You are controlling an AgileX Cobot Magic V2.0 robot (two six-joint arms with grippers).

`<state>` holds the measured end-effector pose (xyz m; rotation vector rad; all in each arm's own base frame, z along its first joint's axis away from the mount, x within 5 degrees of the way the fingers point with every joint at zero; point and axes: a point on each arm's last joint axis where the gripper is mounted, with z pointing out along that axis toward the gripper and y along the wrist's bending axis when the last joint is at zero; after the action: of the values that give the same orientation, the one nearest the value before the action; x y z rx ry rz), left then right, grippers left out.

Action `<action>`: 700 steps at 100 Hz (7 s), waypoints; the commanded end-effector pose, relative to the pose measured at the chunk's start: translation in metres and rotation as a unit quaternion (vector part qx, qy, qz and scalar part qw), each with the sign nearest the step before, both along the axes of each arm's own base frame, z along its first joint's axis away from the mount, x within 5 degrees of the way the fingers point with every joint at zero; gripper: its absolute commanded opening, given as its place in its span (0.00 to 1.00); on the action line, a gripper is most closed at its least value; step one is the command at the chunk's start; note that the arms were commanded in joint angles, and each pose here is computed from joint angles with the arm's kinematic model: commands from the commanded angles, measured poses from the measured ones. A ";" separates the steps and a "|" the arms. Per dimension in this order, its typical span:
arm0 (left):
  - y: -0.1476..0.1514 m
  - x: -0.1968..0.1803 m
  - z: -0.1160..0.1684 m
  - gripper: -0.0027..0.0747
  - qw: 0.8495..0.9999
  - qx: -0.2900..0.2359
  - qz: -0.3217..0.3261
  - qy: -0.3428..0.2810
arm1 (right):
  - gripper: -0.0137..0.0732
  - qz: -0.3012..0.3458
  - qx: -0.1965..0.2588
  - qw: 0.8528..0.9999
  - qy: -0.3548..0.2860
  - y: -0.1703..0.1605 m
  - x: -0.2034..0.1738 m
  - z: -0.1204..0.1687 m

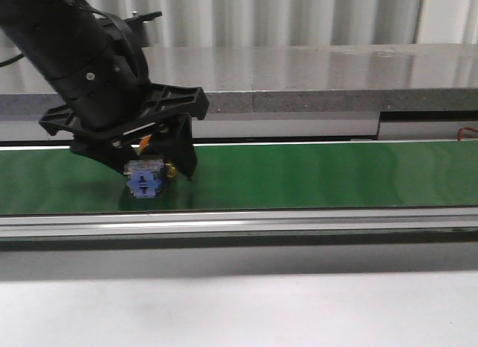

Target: Move button from right to left

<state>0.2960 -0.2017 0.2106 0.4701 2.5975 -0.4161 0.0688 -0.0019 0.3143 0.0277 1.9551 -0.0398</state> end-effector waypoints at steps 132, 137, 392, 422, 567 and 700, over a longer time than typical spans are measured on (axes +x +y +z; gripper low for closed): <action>0.278 -0.016 0.079 0.01 0.929 0.131 0.323 -0.127 | 0.08 -0.004 -0.009 0.999 -0.046 -0.001 0.002 0.014; 0.286 -0.011 0.070 0.01 0.927 0.133 0.332 -0.117 | 0.08 -0.004 -0.009 0.999 -0.046 -0.001 0.002 0.014; 0.233 -0.054 0.150 0.65 0.912 0.059 0.281 -0.294 | 0.08 -0.004 -0.009 0.999 -0.046 -0.001 0.002 0.014; 0.199 -0.134 0.154 0.63 0.911 0.004 0.228 -0.344 | 0.08 -0.004 -0.009 0.999 -0.046 -0.001 0.002 0.014; 0.193 -0.236 0.132 0.01 0.879 -0.041 0.183 -0.438 | 0.08 -0.004 -0.009 0.999 -0.046 -0.001 0.002 0.014; 0.195 -0.244 0.005 0.01 0.820 -0.061 0.174 -0.542 | 0.08 -0.004 -0.009 0.999 -0.046 -0.001 0.002 0.014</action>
<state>0.0554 -0.0070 0.2012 0.1063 1.6216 -0.0909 0.0688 -0.0019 0.3143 0.0277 1.9551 -0.0398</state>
